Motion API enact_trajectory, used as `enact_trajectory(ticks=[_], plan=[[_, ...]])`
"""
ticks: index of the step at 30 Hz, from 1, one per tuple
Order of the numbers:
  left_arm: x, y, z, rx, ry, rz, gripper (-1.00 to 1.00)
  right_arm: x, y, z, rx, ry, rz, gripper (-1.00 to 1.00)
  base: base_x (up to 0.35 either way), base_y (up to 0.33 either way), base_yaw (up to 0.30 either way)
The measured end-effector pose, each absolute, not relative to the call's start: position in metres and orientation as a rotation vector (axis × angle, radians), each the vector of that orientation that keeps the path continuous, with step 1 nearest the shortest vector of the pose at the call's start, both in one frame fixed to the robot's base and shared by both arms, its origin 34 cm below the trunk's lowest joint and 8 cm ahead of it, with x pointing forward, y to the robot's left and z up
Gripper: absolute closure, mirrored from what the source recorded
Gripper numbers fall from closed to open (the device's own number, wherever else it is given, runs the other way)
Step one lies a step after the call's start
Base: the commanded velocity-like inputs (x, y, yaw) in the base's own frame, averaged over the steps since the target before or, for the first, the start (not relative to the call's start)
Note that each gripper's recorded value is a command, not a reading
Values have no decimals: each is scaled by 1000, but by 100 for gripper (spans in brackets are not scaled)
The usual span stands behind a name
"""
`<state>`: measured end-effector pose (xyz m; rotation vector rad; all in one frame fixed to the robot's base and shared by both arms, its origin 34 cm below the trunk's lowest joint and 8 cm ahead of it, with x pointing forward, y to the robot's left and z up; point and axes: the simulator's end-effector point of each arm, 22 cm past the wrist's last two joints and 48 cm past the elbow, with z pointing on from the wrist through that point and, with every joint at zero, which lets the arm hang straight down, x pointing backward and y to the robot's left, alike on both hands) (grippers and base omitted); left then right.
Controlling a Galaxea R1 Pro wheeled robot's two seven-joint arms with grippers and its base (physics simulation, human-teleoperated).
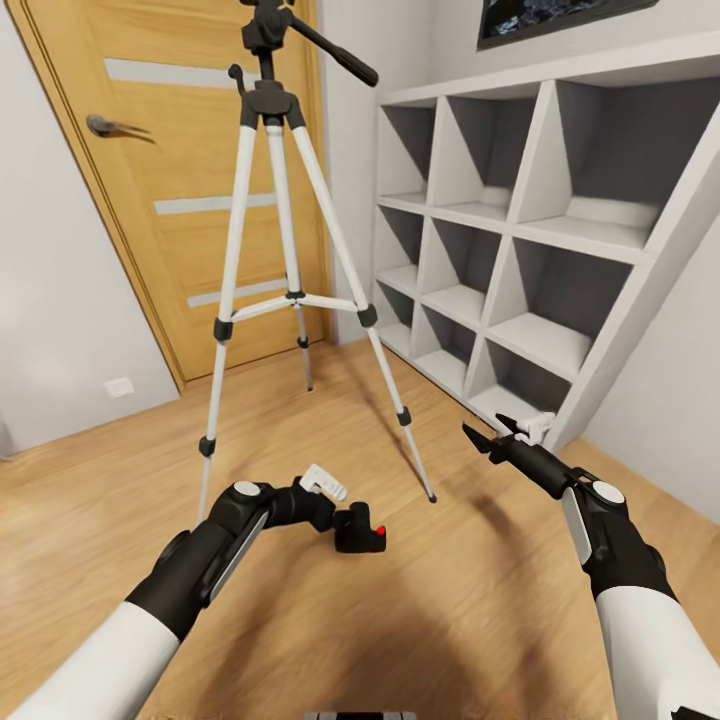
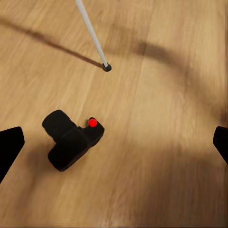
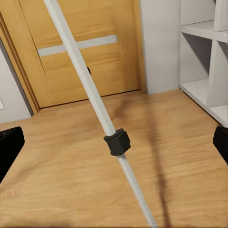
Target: Attach the digital camera to the camera tripod in the bedroom.
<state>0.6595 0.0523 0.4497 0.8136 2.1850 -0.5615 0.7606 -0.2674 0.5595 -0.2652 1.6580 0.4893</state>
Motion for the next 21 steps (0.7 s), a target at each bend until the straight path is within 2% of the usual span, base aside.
enact_trajectory(ticks=[13,21], plan=[[649,57,441,795,2306,-580,-100,763,-267,522,-254,1710,500,-100,0,0,0],[640,96,384,766,2443,-550,-100,763,-268,499,-247,1742,505,-100,0,0,0]])
